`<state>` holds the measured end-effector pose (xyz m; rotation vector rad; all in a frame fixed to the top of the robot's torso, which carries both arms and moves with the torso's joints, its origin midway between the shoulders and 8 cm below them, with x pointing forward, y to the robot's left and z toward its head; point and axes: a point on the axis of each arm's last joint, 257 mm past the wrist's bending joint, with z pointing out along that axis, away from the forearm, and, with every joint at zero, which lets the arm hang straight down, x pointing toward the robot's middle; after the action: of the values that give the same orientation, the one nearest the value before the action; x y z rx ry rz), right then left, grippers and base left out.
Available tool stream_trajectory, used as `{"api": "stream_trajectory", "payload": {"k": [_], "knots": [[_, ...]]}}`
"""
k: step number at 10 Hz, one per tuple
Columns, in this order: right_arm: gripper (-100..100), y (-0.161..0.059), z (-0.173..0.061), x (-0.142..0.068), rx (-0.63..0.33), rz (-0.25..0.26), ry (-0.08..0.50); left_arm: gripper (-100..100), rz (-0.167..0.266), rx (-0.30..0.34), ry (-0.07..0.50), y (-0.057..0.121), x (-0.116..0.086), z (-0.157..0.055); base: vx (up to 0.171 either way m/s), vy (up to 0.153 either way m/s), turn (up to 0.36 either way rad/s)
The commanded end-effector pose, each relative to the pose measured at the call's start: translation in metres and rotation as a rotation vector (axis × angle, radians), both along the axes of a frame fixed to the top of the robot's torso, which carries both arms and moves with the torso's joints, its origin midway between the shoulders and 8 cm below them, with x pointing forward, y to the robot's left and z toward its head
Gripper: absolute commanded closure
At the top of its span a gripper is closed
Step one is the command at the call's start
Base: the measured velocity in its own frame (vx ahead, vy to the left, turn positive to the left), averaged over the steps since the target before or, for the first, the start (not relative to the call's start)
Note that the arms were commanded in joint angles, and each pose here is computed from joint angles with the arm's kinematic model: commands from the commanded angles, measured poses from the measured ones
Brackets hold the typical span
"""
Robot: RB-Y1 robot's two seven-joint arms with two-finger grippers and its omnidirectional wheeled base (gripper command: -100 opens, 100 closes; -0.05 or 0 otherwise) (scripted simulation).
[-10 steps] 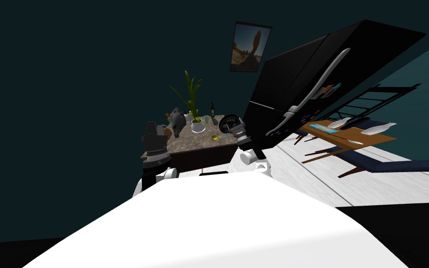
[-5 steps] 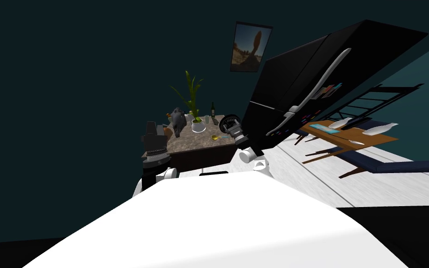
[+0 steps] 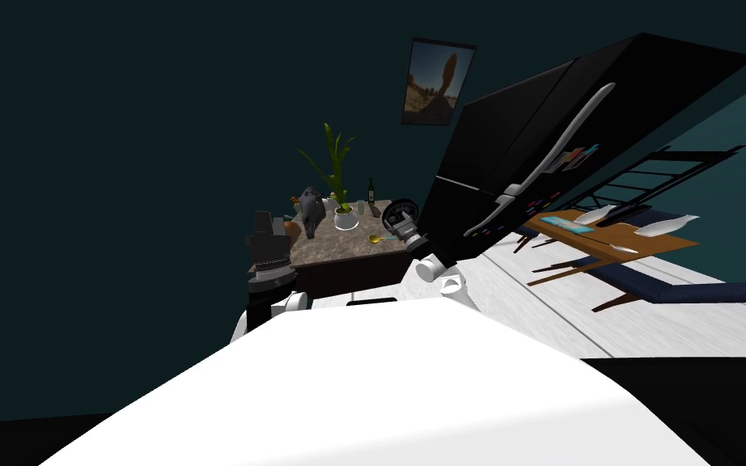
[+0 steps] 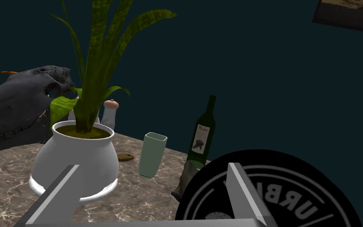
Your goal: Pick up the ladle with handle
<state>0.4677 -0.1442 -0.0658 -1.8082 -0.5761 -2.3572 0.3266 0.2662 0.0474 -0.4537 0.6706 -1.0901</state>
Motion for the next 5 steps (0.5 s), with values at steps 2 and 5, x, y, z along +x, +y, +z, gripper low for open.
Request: {"api": "stream_trajectory", "payload": {"k": [2, 5], "knots": [[-100, 0.013, -0.015, 0.003, 0.055, 0.061, 0.093, 0, 0.0, 0.0, 0.0, 0.0, 0.0, 0.0, -0.002, 0.007, 0.031], [-100, 0.023, -0.031, 0.005, 0.113, 0.114, 0.19, 0, 0.0, 0.0, 0.0, 0.0, 0.0, 0.0, -0.001, 0.005, 0.024]]}}
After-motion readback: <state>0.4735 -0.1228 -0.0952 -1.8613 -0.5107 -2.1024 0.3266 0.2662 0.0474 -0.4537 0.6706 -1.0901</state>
